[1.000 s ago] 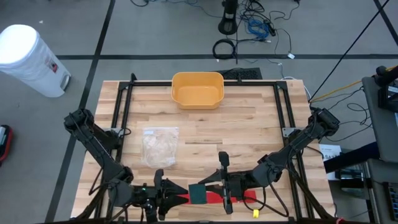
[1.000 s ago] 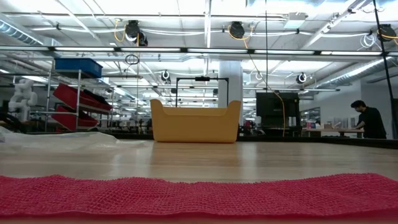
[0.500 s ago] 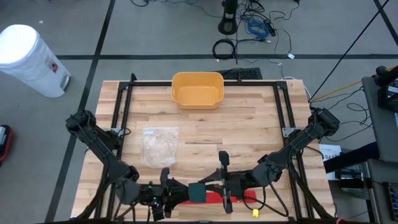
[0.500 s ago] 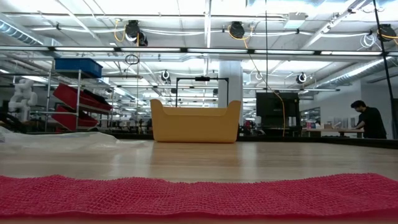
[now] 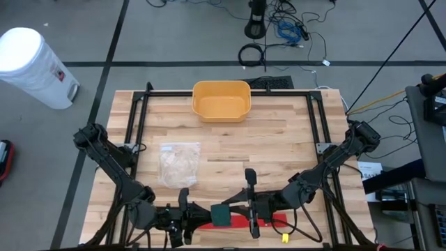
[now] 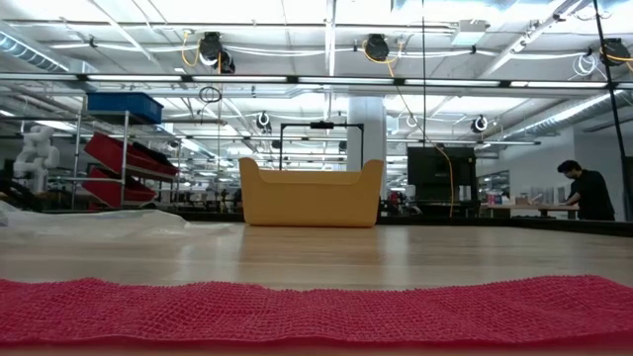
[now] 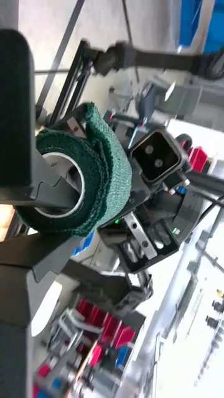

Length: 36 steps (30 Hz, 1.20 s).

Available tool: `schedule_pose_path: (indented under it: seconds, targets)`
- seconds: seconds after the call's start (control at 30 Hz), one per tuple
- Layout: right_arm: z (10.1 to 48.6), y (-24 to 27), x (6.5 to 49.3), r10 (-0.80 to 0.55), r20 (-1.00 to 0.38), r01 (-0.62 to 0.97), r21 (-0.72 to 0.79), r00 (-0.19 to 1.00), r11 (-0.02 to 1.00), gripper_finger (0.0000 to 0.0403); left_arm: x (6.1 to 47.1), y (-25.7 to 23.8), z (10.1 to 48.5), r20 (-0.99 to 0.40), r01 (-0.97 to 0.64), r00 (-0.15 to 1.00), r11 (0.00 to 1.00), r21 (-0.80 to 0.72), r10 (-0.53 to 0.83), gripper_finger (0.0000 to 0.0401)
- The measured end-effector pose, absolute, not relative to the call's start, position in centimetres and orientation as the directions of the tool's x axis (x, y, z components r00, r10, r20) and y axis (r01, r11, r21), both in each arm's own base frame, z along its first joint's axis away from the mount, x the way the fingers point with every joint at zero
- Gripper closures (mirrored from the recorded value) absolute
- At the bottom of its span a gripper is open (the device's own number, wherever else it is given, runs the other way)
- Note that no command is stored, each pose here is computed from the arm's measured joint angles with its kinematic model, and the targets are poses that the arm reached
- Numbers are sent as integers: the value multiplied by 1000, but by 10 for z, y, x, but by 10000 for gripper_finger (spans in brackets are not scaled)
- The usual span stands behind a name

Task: Roll bandage
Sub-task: Roll the green bandage

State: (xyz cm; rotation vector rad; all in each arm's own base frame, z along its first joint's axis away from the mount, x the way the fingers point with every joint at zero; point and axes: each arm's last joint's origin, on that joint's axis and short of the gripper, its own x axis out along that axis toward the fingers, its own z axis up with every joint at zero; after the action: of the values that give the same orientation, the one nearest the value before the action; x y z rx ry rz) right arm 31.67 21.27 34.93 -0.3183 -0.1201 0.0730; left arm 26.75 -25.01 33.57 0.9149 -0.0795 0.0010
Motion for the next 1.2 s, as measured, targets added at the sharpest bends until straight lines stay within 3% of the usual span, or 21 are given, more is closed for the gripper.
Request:
schedule_pose_path:
  seconds: [0.3, 0.5, 0.87, 1.2]
  targets:
    - [353, 226, 298, -68, 91, 101, -428, 993, 898, 286, 268, -249, 336, 70, -39, 997, 613, 789, -28, 377]
    - [359, 245, 276, -34, 98, 82, -536, 995, 840, 261, 268, -250, 336, 71, -38, 997, 613, 789, -30, 377]
    - [351, 263, 267, 153, 69, -56, -723, 986, 688, 270, 268, -250, 336, 72, -36, 997, 613, 789, -35, 376]
    - [344, 260, 286, 97, 129, 34, -751, 987, 659, 287, 269, -248, 336, 72, -38, 997, 617, 786, -30, 376]
